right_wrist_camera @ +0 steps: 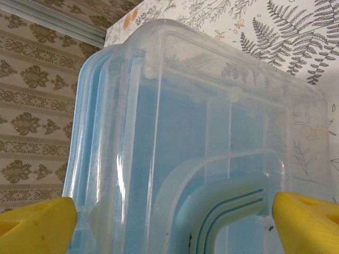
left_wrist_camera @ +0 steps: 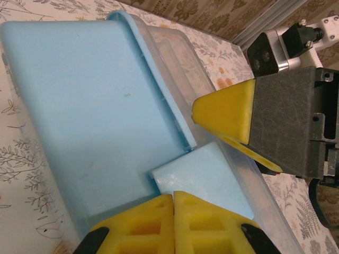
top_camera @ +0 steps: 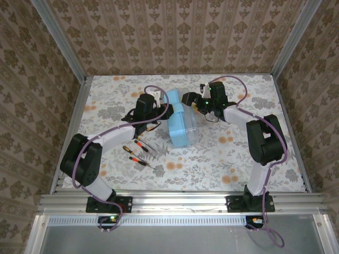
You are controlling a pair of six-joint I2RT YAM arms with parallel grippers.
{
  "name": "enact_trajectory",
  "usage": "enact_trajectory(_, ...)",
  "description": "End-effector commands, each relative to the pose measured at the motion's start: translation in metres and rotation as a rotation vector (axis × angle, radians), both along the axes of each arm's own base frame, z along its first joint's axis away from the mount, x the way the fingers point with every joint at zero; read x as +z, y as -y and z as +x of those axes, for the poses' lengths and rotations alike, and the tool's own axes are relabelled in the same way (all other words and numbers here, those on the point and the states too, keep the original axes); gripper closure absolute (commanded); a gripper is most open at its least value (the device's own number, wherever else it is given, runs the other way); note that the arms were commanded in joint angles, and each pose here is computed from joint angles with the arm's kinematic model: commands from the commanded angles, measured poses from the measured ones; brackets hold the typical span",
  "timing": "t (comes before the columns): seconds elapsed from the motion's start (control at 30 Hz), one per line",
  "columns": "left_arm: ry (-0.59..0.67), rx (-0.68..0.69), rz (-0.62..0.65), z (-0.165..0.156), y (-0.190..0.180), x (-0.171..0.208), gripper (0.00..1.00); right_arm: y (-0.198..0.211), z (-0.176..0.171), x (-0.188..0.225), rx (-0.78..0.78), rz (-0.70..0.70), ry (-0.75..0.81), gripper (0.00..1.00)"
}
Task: Pack the tool kit
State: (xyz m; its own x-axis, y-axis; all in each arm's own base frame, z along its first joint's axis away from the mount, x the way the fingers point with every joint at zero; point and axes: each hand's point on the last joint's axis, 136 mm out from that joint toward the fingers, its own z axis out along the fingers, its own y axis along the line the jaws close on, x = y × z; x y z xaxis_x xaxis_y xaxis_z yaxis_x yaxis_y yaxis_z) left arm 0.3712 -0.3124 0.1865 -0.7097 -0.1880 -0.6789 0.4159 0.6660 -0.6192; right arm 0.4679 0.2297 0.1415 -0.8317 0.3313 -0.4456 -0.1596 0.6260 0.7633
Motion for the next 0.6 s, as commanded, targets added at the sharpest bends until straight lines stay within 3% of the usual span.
enact_trajectory(0.0,0.129,-0.124,-0.151,-0.013,0.027,0.052,0.92,-0.025,-0.039,-0.054,0.088,-0.042,-0.200,0.05)
enact_trajectory(0.57,0.240,-0.101,-0.201,-0.004,0.019,0.083,0.91,-0.020,-0.040,-0.064,0.060,-0.072,-0.223,0.05)
